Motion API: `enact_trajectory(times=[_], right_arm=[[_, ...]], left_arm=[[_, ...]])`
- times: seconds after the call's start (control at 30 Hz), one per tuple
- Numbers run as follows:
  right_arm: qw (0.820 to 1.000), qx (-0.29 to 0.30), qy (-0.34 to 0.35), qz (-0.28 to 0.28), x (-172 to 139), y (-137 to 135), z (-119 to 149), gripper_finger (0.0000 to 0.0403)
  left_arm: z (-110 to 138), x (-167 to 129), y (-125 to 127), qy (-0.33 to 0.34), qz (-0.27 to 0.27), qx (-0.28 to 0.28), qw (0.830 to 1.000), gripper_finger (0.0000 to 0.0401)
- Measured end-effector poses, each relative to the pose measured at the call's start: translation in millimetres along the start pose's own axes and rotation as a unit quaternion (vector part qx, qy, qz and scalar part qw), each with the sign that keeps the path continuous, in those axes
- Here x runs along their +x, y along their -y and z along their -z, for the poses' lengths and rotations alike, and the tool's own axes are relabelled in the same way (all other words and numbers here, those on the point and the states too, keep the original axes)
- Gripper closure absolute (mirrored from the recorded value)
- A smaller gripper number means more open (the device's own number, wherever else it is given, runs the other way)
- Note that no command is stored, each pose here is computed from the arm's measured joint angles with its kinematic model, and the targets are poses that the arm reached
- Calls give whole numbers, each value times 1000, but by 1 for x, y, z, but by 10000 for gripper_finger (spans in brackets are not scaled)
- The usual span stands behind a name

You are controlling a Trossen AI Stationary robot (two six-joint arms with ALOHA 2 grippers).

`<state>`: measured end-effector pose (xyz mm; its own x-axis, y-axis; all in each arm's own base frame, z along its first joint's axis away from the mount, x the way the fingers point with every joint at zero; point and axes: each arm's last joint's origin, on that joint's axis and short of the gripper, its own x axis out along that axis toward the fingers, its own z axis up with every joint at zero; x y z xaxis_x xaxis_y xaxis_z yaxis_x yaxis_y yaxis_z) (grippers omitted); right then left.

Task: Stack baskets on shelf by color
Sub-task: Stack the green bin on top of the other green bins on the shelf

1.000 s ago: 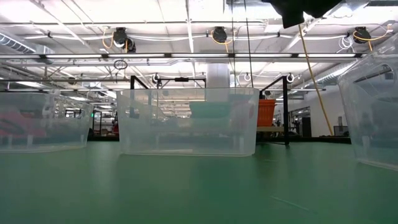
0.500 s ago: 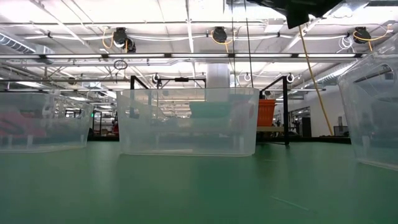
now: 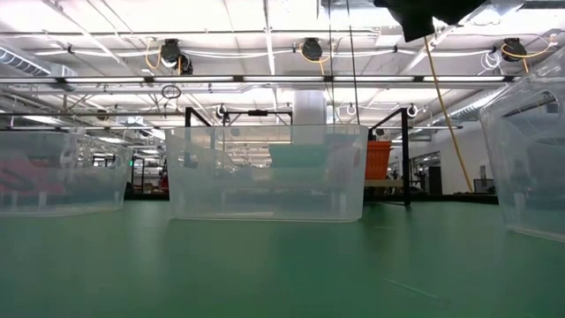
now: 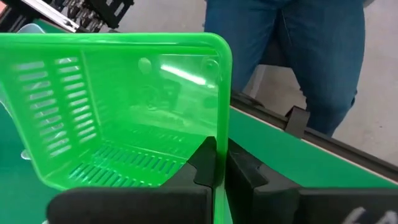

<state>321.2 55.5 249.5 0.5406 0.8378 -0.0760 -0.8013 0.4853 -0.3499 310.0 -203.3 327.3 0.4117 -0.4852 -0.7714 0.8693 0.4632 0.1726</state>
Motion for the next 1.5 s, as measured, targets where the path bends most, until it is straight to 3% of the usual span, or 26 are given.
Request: enact_trajectory(times=[0.63,1.07,1.3,1.5], right_arm=[[999,-26,-25,-3,12,-7,11,270],[999,-27,-10,-33,11,-8,11,397],[999,-15,-11,-28,6,-4,13,402],[1000,-11,-14,-22,3,-2,14,402]], left_arm=[[13,-6,-23,-7,-25,29,999,383],[27,-12,-40,-24,-42,-13,999,394],[32,-15,-47,-33,-65,-79,994,363],[32,-14,-43,-47,-58,-44,996,392]])
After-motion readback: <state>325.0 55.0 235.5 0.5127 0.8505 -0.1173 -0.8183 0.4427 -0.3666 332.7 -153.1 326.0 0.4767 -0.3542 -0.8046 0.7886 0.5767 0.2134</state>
